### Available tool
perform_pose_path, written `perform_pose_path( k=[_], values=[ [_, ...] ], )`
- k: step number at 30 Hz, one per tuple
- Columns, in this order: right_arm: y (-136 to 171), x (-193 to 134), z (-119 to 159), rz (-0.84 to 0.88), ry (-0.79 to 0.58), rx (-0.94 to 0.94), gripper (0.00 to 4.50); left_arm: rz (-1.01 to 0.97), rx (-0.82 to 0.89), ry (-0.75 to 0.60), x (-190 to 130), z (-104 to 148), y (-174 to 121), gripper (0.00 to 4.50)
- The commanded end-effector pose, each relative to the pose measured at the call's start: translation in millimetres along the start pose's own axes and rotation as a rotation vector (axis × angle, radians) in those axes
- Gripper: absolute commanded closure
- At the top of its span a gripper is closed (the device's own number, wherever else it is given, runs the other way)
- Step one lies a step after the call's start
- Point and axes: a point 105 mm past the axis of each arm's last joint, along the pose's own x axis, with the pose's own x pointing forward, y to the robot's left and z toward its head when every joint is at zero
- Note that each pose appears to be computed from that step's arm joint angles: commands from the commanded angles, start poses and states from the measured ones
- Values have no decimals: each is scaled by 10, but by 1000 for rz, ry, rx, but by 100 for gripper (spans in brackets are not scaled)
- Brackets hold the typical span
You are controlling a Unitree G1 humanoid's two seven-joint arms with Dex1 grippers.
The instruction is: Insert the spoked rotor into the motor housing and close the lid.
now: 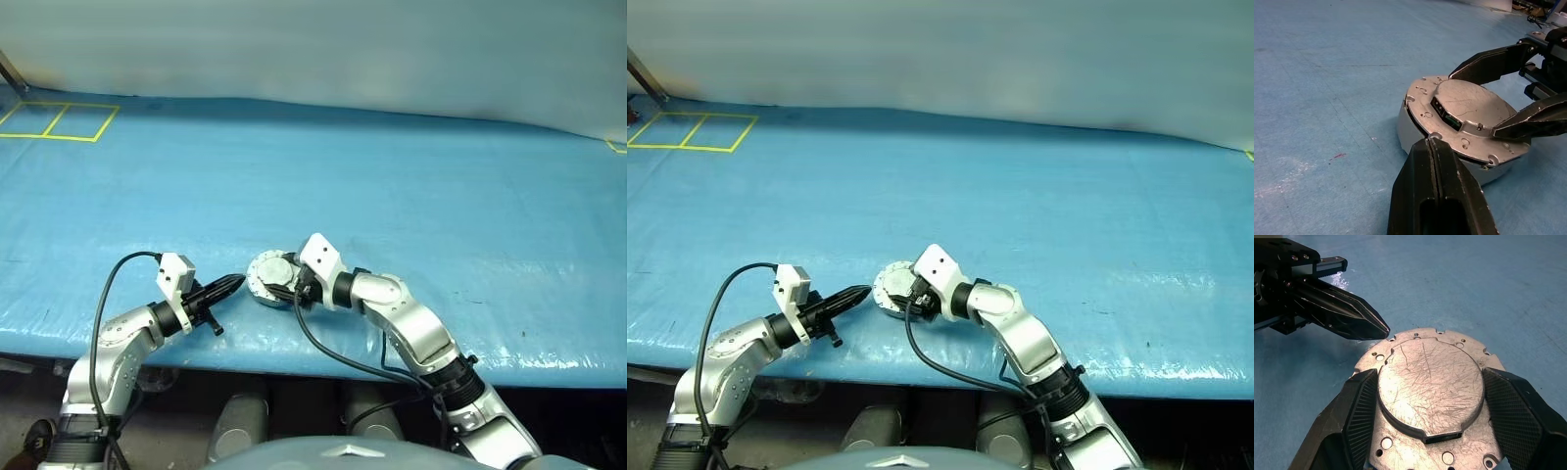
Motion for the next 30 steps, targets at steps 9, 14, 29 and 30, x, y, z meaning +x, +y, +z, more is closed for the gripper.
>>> perform_pose_path(
  k=[9,14,29,30],
  values=[
    [31,3,229,17,-79,48,145,-4,23,-25,-1,39,-20,450],
    [31,28,270,4,-93,77,145,1,22,-24,-7,33,-14,450],
    [16,54,-3,-26,16,-15,145,11,27,-26,-10,41,8,450],
    [21,58,-6,-24,13,-7,145,12,27,-26,-10,41,8,450]
  ],
)
